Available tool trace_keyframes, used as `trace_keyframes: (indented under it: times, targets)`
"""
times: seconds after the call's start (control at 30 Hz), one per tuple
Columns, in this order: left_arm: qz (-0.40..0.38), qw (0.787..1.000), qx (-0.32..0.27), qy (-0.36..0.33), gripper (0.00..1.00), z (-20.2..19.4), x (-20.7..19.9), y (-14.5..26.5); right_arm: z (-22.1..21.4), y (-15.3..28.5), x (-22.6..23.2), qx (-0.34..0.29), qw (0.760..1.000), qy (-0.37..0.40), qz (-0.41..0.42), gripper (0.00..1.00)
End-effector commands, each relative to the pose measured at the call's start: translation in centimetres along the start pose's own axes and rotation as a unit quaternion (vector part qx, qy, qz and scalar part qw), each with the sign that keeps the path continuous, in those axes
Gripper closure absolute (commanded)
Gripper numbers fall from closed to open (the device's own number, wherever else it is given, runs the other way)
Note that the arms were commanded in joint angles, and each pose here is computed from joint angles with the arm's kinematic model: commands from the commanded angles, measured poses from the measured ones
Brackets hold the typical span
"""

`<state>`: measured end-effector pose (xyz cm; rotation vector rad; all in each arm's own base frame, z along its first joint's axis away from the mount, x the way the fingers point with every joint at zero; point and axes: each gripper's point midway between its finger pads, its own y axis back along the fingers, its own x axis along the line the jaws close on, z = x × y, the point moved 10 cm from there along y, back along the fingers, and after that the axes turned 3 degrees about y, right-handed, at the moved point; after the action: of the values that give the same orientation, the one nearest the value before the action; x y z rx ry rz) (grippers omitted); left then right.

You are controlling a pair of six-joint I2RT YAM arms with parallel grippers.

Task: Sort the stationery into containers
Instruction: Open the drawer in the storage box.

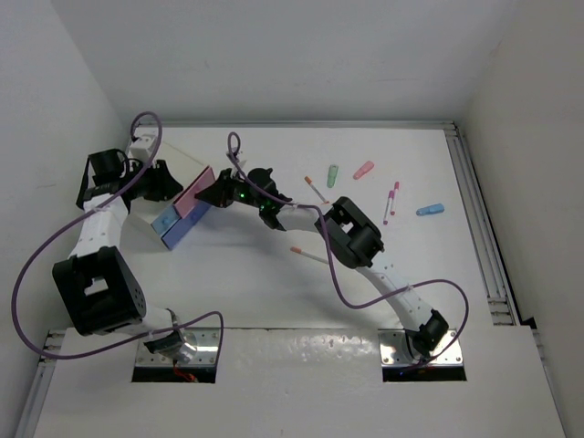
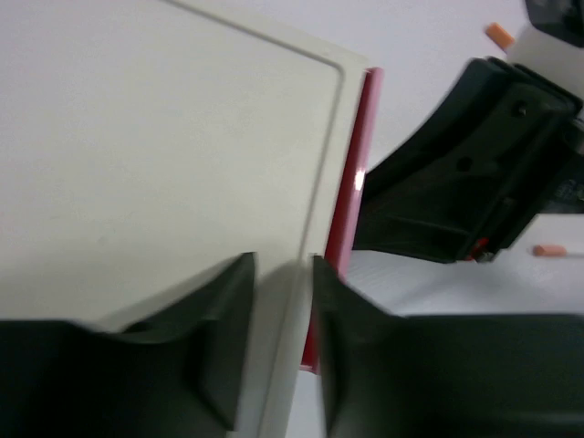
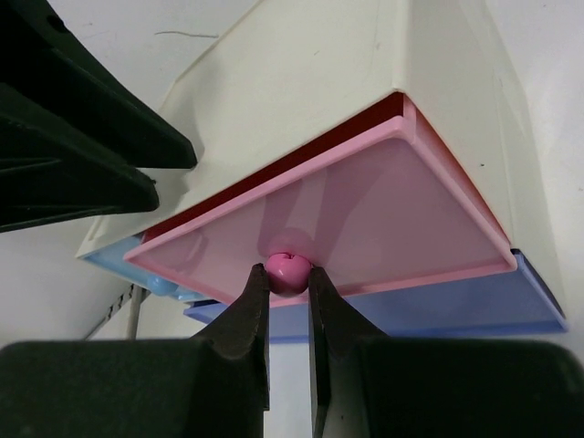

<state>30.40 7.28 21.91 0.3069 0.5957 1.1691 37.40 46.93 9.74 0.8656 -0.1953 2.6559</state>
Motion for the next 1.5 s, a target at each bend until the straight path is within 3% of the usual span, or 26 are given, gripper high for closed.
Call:
trace_keyframes:
  times: [0.0, 0.07, 0.23, 0.7, 1.2, 1.47]
  targets:
    - [-0.025, 0.994, 0.106, 0.026, 0.56, -4.1, 0.1, 0.4, 2.4, 0.2, 0.8, -0.012, 1.0, 0.018, 0.016, 1.0]
    - [-0.039, 0.993, 0.107, -0.025, 0.45, -3.4, -0.3, 1.2, 2.5, 0.0, 0.7, -0.015, 1.0, 0.019, 0.016, 1.0]
    - [0.008, 0.993, 0.098, -0.065, 0.39, -1.4, 0.3, 2.6, 2.4, 0.1, 0.9, -0.012, 1.0, 0.017, 0.021, 1.0]
    - [0.026, 0.996, 0.076, -0.041, 0.4, 0.1, 1.1, 1.7, 3.0, 2.2, 3.0, 0.006, 0.999, 0.01, 0.049, 1.0]
    - [0.07, 0.982, 0.071, -0.159, 0.39, 3.3, -2.1, -0.6, 2.5, 3.2, 3.3, 0.019, 0.998, 0.0, 0.054, 1.0]
    - [0.098, 0.978, 0.081, -0.165, 0.39, 3.7, -2.2, -2.0, 2.4, 3.5, 3.6, 0.023, 0.998, -0.002, 0.058, 1.0]
